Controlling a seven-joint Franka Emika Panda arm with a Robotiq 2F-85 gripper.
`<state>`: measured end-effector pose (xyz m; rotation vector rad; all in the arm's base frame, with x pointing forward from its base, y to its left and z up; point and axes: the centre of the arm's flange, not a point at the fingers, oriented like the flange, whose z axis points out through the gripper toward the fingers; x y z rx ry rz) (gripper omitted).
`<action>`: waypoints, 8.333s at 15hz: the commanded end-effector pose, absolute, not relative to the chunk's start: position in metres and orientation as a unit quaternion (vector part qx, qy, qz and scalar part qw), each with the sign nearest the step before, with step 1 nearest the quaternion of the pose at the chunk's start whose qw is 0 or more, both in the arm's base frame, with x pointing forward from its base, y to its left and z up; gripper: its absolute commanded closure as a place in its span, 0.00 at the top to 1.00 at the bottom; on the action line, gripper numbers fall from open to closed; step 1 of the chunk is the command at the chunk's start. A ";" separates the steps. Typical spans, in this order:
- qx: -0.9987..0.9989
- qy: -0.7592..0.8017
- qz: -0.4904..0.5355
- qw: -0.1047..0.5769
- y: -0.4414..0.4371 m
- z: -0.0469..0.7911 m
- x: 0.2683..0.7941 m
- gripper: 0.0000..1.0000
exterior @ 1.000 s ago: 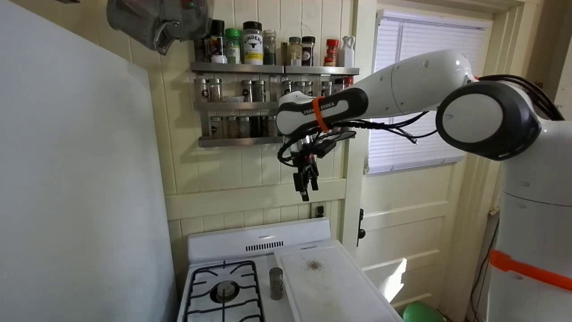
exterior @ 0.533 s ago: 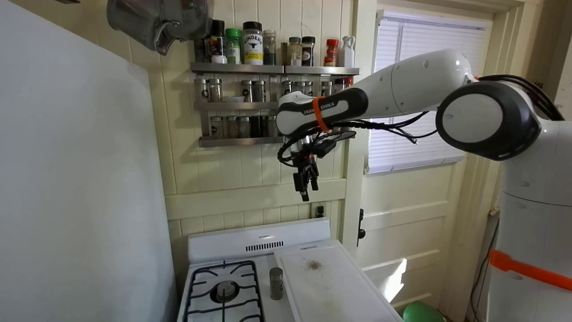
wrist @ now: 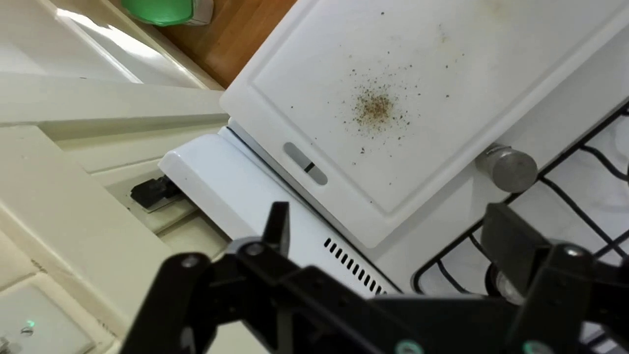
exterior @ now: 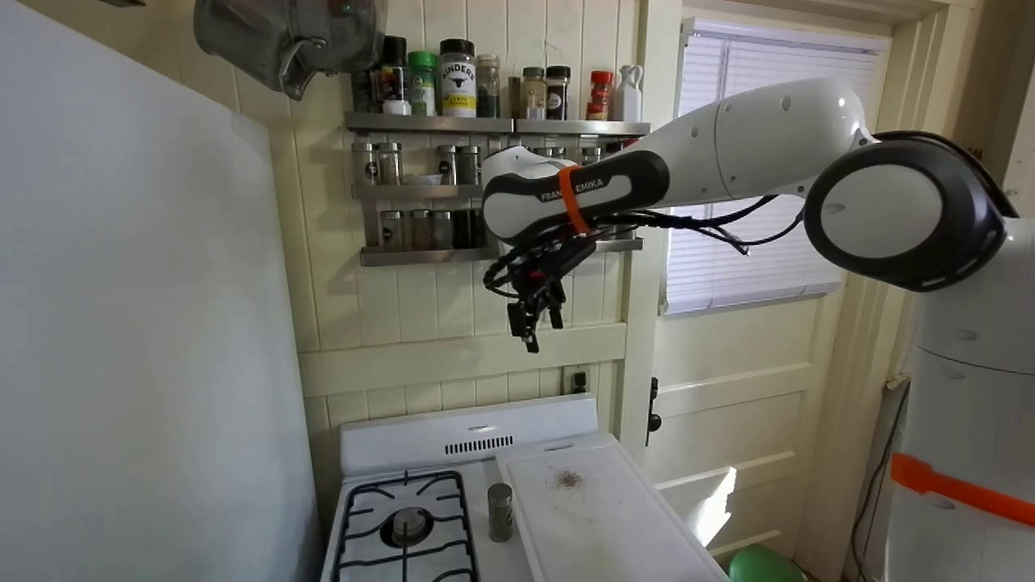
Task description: Move the spice bottle, that is in the middle of the first shelf, to the tray
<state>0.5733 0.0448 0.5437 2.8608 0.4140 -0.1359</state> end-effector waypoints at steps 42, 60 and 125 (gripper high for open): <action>0.901 0.079 0.359 0.230 0.056 0.634 0.552 1.00; 0.857 0.043 0.479 0.184 0.052 0.640 0.555 1.00; 0.799 -0.069 0.587 0.111 0.037 0.626 0.567 1.00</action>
